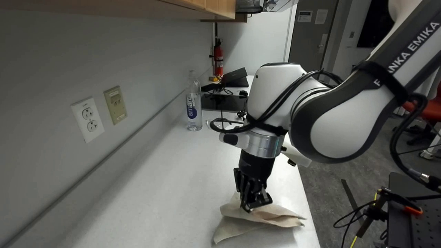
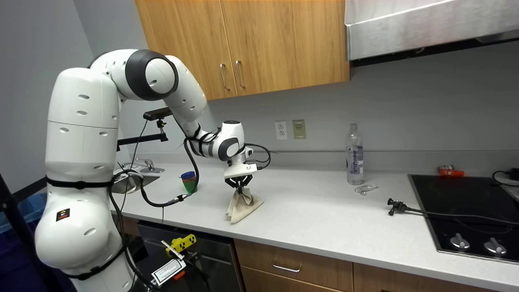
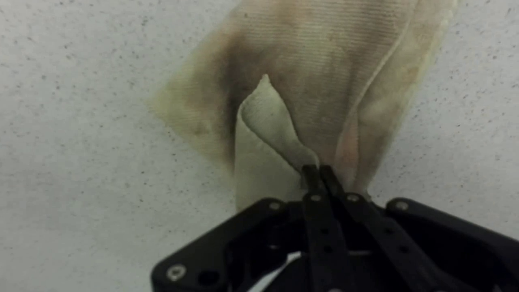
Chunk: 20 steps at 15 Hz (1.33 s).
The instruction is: Fold the towel
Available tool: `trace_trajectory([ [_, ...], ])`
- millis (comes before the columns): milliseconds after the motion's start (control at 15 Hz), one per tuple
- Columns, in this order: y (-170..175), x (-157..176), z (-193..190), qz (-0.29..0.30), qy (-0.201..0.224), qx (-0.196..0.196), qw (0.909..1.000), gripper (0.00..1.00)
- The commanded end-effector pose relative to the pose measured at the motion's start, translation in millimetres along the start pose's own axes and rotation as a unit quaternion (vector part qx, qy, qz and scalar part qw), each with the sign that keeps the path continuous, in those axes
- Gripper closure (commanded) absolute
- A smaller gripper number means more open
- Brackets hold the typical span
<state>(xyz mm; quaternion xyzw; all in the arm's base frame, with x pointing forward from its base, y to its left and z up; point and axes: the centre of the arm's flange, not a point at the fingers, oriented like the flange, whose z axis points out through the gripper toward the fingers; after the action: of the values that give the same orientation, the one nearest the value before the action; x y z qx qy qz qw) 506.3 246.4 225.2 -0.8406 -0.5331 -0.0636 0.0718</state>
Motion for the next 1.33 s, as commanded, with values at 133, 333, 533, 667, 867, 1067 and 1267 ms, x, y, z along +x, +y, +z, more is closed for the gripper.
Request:
trace_trajectory([
  [133,-5,-18,9,-0.030,-0.019,0.014,0.9993,0.58],
  [333,-6,-25,12,-0.031,-0.023,0.012,0.9992,0.36],
  [533,-7,-26,14,-0.030,-0.019,0.008,0.9993,0.14],
  [667,-7,-27,14,-0.031,-0.029,-0.006,0.9991,0.01],
  [867,5,-33,20,-0.044,-0.037,-0.022,0.9981,0.00],
  [1067,17,-35,28,-0.041,-0.026,0.006,0.9988,0.00],
  [1267,21,-36,36,-0.037,-0.020,0.042,0.9982,0.00],
])
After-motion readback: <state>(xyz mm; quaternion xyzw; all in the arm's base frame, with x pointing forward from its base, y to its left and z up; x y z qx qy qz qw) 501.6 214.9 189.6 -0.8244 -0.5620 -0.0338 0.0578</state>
